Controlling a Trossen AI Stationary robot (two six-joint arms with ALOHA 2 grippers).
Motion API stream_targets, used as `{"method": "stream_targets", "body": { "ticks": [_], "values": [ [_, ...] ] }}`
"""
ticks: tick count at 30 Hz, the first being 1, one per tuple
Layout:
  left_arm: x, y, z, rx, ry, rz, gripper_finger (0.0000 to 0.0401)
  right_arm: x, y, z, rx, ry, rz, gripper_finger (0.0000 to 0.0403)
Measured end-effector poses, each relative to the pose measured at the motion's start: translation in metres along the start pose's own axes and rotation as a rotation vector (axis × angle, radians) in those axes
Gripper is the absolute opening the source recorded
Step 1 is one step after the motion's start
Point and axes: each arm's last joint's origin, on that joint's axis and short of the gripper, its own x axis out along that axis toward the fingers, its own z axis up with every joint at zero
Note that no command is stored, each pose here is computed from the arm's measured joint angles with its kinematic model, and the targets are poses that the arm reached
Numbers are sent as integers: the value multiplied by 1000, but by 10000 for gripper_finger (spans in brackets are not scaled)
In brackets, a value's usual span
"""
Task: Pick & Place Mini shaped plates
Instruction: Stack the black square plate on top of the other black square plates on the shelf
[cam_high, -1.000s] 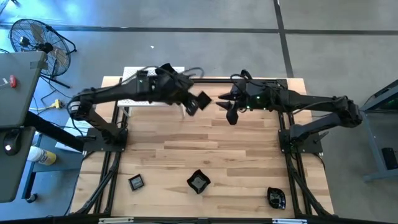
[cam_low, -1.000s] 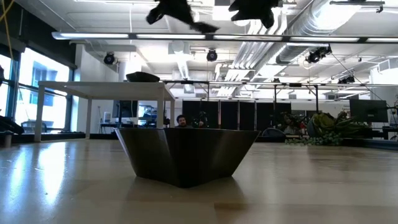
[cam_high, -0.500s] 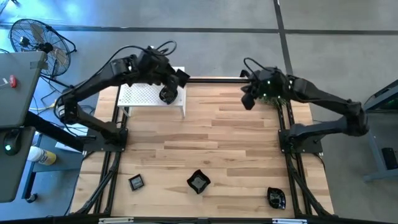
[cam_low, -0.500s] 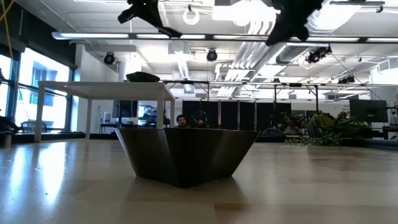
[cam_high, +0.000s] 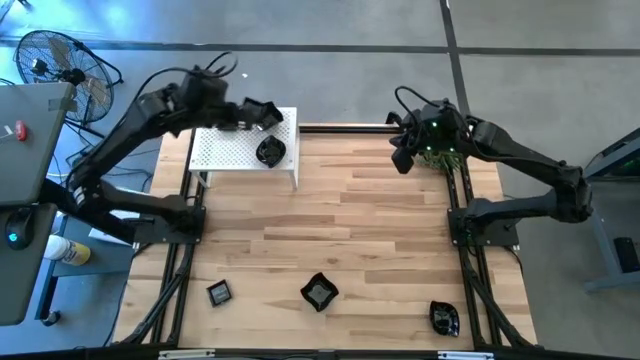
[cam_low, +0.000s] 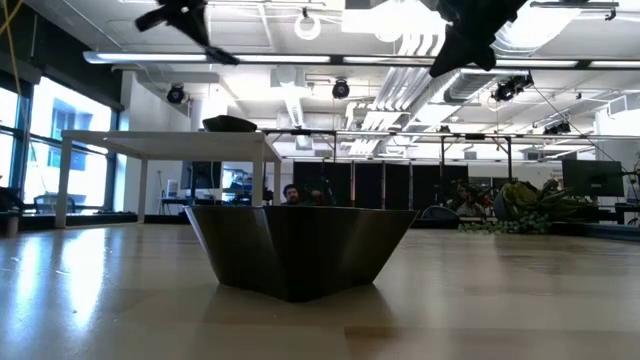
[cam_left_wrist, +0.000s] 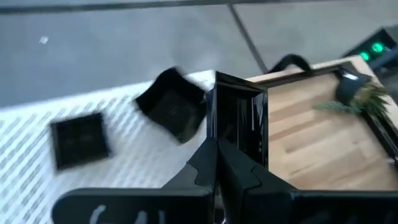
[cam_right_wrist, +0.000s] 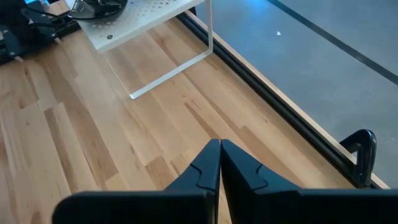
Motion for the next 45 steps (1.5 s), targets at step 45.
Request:
{"method": "stream_targets", "body": {
  "ticks": [45],
  "values": [
    [61, 93, -49, -259, -43, 277, 0, 0, 2, 5, -27, -53, 36, 2]
  ]
}}
